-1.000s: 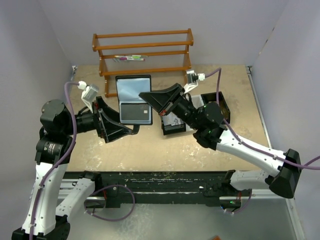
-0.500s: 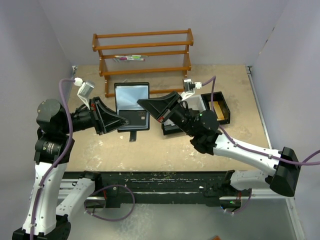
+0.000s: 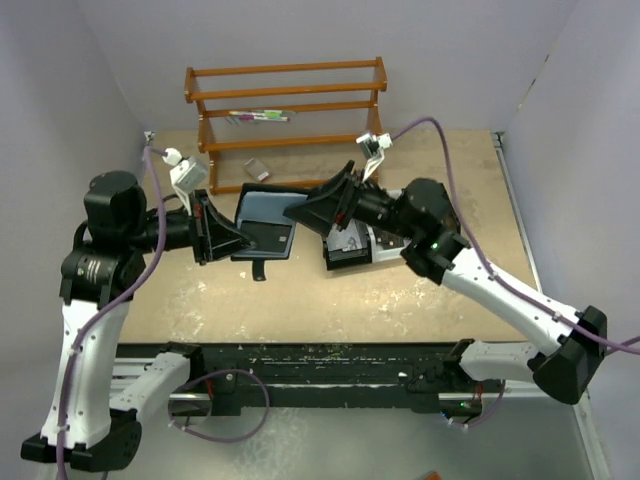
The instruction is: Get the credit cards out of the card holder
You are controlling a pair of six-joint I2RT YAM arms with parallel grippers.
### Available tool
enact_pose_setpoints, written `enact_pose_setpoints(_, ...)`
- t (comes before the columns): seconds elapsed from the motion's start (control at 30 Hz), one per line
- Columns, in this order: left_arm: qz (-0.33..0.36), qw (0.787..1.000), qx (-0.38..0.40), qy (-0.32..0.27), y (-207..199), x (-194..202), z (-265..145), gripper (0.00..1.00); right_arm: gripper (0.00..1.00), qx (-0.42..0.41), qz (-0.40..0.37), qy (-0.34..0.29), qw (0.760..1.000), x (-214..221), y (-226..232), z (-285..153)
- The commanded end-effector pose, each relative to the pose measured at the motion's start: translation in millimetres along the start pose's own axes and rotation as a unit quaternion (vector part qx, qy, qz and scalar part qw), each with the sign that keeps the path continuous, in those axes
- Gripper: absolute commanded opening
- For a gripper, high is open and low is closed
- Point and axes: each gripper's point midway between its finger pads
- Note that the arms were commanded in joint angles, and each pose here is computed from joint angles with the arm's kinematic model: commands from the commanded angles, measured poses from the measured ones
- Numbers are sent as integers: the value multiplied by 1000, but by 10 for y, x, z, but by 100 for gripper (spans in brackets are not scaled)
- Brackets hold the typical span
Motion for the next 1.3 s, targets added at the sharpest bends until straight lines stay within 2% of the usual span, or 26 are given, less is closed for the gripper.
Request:
enact_pose_setpoints(0.0, 37, 995, -4, 88, 171, 293, -47, 0, 81, -17, -104, 161, 981, 196, 86, -249)
enact_pose_setpoints(0.17, 34, 992, 27, 115, 130, 378, -54, 0, 84, 44, -161, 217, 962, 199, -143, -283)
enact_pose_setpoints(0.37, 26, 992, 34, 117, 110, 343, -49, 0, 90, 48, -189, 220, 956, 154, -170, -276)
enact_pose_setpoints(0.57, 3, 989, -40, 144, 422, 407, -43, 0, 100, 53, -223, 223, 947, 269, -193, -216)
enact_pose_setpoints(0.7, -17, 979, -113, 169, 735, 473, -69, 0, 100, 85, -281, 204, 934, 378, -168, -42)
enact_pose_setpoints(0.93, -29, 974, -130, 185, 864, 462, -56, 0, 100, 44, -292, 206, 933, 537, -91, 95)
enact_pose_setpoints(1.03, -33, 973, -131, 187, 884, 465, -47, 0, 100, 52, -303, 202, 930, 568, -109, 128)
enact_pose_setpoints(1.27, -43, 974, -120, 187, 858, 472, -23, 0, 100, 166, -404, 180, 881, 681, -311, 235)
Point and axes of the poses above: each gripper's point midway between its finger pads, its own z axis out along the fingers, its own y axis along the line the jaws close on, x = y × z, and after that the axes turned 3 degrees about z, right-handed
